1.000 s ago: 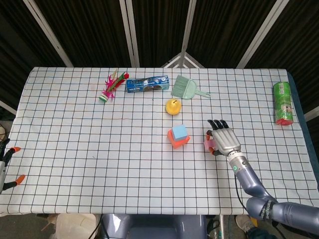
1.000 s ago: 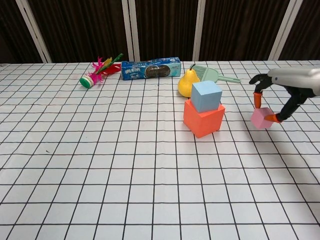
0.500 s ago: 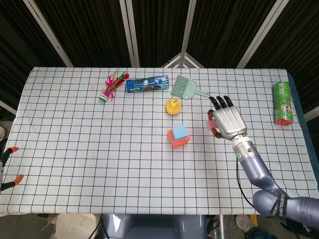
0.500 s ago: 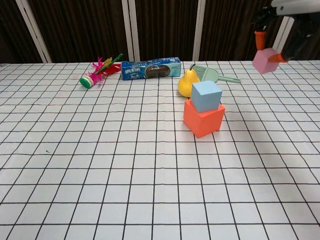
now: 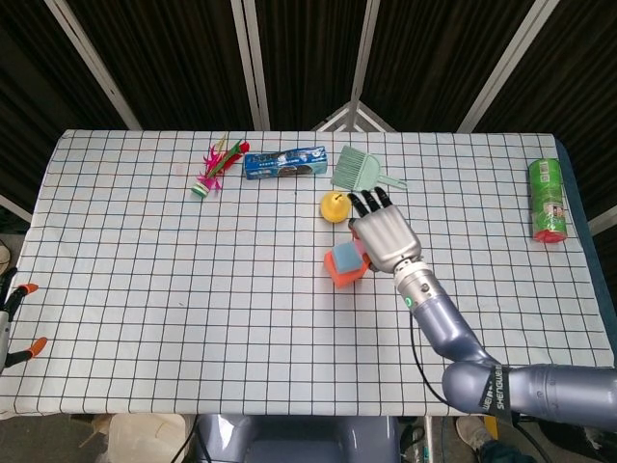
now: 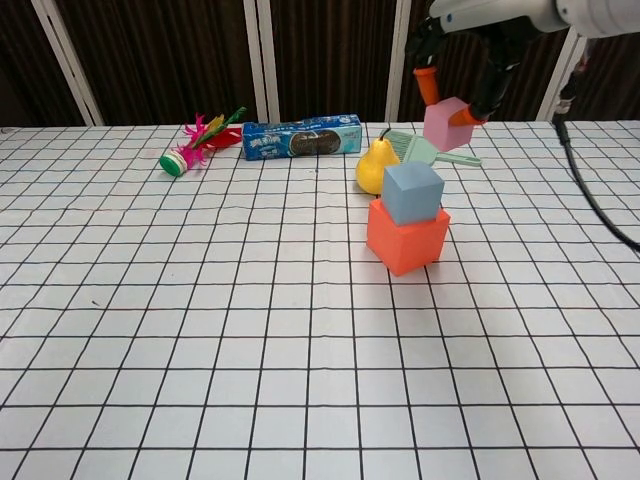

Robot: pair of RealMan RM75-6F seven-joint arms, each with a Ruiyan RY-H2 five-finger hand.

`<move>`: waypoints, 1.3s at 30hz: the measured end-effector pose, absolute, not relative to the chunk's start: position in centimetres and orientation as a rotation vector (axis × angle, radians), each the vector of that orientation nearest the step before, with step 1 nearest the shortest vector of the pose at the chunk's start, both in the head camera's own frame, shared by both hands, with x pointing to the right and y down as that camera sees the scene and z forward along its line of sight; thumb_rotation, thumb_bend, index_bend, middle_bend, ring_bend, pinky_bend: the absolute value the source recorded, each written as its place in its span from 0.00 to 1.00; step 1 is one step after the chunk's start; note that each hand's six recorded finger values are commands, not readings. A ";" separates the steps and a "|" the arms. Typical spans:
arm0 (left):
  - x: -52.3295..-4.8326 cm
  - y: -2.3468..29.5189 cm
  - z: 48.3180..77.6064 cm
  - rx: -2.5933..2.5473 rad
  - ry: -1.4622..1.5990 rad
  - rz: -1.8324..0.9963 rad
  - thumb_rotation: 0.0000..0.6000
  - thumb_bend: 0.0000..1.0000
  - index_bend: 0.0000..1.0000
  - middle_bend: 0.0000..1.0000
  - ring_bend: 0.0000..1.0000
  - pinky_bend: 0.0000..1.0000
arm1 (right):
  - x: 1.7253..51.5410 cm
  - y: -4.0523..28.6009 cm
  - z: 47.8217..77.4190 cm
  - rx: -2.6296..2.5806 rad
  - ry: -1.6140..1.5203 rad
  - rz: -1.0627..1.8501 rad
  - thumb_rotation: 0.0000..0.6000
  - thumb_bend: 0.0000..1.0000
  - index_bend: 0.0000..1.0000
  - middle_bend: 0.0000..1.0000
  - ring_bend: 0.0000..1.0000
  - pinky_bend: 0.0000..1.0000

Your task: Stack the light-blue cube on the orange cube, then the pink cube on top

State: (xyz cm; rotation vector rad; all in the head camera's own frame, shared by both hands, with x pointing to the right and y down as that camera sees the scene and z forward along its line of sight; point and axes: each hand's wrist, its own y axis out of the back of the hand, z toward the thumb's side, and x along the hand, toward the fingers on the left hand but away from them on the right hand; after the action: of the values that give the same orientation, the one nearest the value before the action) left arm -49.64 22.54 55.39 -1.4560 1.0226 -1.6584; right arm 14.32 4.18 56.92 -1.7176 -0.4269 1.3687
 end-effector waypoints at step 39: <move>-50.2 22.6 54.7 -1.432 1.052 -1.654 1.00 0.21 0.22 0.03 0.00 0.02 | 11.2 4.2 59.4 -1.784 -0.376 1.404 1.00 0.44 0.47 0.07 0.03 0.00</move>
State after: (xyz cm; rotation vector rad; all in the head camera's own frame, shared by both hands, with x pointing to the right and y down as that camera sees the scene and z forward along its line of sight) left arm -50.16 22.58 54.68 -1.4322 1.0518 -1.6539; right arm 11.24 4.17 59.40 -1.7835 -0.3759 1.4041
